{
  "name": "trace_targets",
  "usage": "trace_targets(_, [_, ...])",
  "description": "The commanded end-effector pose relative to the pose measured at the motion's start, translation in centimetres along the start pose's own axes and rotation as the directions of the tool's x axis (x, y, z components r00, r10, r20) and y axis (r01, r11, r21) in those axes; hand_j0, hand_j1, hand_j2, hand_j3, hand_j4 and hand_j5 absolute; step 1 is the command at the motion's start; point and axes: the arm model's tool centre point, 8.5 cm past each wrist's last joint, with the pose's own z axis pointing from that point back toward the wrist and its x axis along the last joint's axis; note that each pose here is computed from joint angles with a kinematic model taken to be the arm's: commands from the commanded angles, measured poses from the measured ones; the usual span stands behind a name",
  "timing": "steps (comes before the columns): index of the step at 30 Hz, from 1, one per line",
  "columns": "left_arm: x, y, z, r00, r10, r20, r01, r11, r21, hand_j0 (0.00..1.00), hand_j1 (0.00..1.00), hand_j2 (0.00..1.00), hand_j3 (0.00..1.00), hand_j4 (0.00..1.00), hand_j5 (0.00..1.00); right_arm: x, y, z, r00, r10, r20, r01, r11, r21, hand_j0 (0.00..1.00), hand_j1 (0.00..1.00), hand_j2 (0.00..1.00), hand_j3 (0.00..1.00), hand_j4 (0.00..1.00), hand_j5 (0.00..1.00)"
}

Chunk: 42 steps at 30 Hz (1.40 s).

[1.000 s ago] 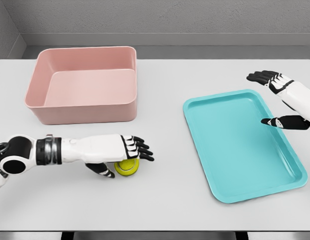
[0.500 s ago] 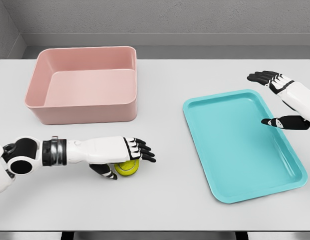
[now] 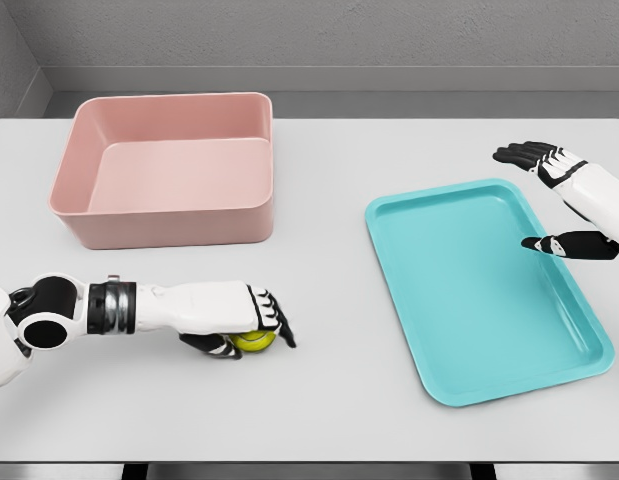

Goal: Put the tennis from the blue tray into the pink basket with both arms

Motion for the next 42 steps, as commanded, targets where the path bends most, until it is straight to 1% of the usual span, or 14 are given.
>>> trace_targets(1, [0.0, 0.0, 0.0, 1.000, 0.005, 0.000, -0.005, 1.000, -0.008, 0.62, 0.62, 0.62, 0.62, 0.62, 0.62, 0.0, -0.1, 0.0, 1.000, -0.006, 0.001, 0.006, 1.000, -0.005, 1.00, 1.00, 1.00, 1.00, 1.00, 1.00])
trace_targets(4, [0.0, -0.1, 0.0, 1.000, 0.004, 0.002, -0.004, 1.000, -0.020, 0.56, 0.56, 0.56, 0.56, 0.56, 0.56, 0.0, -0.1, 0.0, 1.000, -0.007, 0.000, 0.007, 1.000, -0.004, 1.00, 1.00, 1.00, 1.00, 1.00, 1.00])
trace_targets(10, [0.1, 0.2, 0.0, 1.000, -0.003, 0.004, 0.003, 1.000, -0.016, 0.55, 0.55, 0.55, 0.55, 0.55, 0.55, -0.1, 0.0, 0.0, 1.000, -0.008, -0.001, 0.008, 1.000, -0.004, 1.00, 1.00, 1.00, 1.00, 1.00, 1.00])
trace_targets(13, [0.1, 1.2, 0.1, 1.000, -0.023, 0.006, 0.023, 1.000, -0.006, 0.55, 0.55, 0.55, 0.55, 0.55, 0.55, -0.1, 0.0, 0.0, 1.000, -0.008, -0.001, 0.008, 1.000, -0.004, 1.00, 1.00, 1.00, 1.00, 1.00, 1.00])
trace_targets(16, [0.0, 1.4, 0.2, 1.000, -0.024, 0.005, 0.024, 1.000, -0.004, 0.55, 0.55, 0.55, 0.55, 0.55, 0.55, -0.1, 0.0, 0.0, 1.000, -0.008, -0.001, 0.008, 1.000, -0.004, 1.00, 1.00, 1.00, 1.00, 1.00, 1.00])
trace_targets(24, [0.2, 2.7, 0.6, 0.998, -0.059, 0.004, 0.059, 0.998, 0.004, 0.55, 0.55, 0.55, 0.55, 0.55, 0.55, -0.1, 0.0, 0.0, 1.000, -0.008, -0.001, 0.008, 1.000, -0.004, 1.00, 1.00, 1.00, 1.00, 1.00, 1.00])
trace_targets(26, [0.3, 2.8, 0.8, 0.998, -0.062, 0.004, 0.062, 0.998, 0.002, 0.55, 0.55, 0.55, 0.55, 0.55, 0.55, -0.1, 0.0, 0.0, 1.000, -0.008, -0.001, 0.008, 1.000, -0.004, 1.00, 1.00, 1.00, 1.00, 1.00, 1.00])
trace_targets(32, [0.1, 4.1, 1.4, 0.997, -0.082, -0.006, 0.082, 0.997, 0.015, 0.56, 0.56, 0.56, 0.56, 0.56, 0.56, -0.1, 0.0, 0.0, 1.000, -0.008, -0.001, 0.008, 1.000, -0.004, 1.00, 1.00, 1.00, 1.00, 1.00, 1.00])
trace_targets(37, [0.1, 4.8, 2.3, 0.995, -0.094, -0.016, 0.094, 0.995, 0.016, 0.56, 0.56, 0.56, 0.56, 0.56, 0.56, -0.1, 0.0, 0.0, 1.000, -0.008, -0.001, 0.008, 1.000, -0.004, 1.00, 1.00, 1.00, 1.00, 1.00, 1.00])
trace_targets(42, [-0.1, 6.3, 2.6, 0.993, -0.119, -0.023, 0.120, 0.992, 0.029, 0.56, 0.56, 0.56, 0.56, 0.56, 0.56, -0.1, 0.0, 0.0, 1.000, -0.008, -0.001, 0.008, 1.000, -0.004, 1.00, 1.00, 1.00, 1.00, 1.00, 1.00])
